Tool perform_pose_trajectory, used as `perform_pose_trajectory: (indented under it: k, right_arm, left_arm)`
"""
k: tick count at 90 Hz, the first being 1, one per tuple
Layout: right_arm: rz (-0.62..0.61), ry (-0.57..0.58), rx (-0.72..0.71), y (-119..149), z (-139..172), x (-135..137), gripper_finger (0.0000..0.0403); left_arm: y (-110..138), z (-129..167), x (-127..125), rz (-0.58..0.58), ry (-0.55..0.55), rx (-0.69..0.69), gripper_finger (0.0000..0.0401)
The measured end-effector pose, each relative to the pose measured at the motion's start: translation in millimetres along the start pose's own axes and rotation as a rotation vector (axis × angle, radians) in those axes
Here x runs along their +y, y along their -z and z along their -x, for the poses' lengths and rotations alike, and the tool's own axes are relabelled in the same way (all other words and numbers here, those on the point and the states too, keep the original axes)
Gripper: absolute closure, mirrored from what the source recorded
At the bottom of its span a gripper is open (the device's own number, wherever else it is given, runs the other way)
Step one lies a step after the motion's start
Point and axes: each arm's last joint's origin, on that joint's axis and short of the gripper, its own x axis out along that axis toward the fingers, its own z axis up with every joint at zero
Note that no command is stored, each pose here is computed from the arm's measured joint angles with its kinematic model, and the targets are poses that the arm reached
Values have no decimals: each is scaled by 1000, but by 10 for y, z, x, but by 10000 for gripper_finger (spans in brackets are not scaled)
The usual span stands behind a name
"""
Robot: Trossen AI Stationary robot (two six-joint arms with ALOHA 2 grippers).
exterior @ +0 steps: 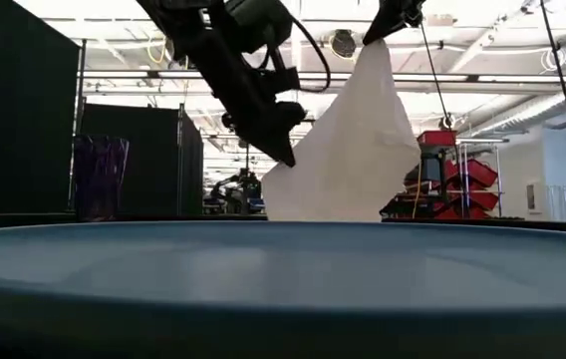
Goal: Set table place
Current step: Fold the white table napkin
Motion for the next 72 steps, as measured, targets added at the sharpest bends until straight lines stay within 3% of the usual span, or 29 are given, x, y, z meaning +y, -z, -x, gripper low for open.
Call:
perform_pose_trajectory:
  k: [20,55,63,72]
  right_arm:
    - [18,0,-3,-2,0,-1,403]
    - [11,4,-4,-1,-6,-17,403]
    - [9,6,0,4,-8,-22,403]
    - [-3,11,5,11,-11,-39,403]
  left_arm:
    - [51,-162,-75,53,64,13,199]
    - [372,-506,-198,58,35,185,205]
    - [398,-504,-202,45,22,205,241]
    - [391,-462,-247,-12,-6,191,331]
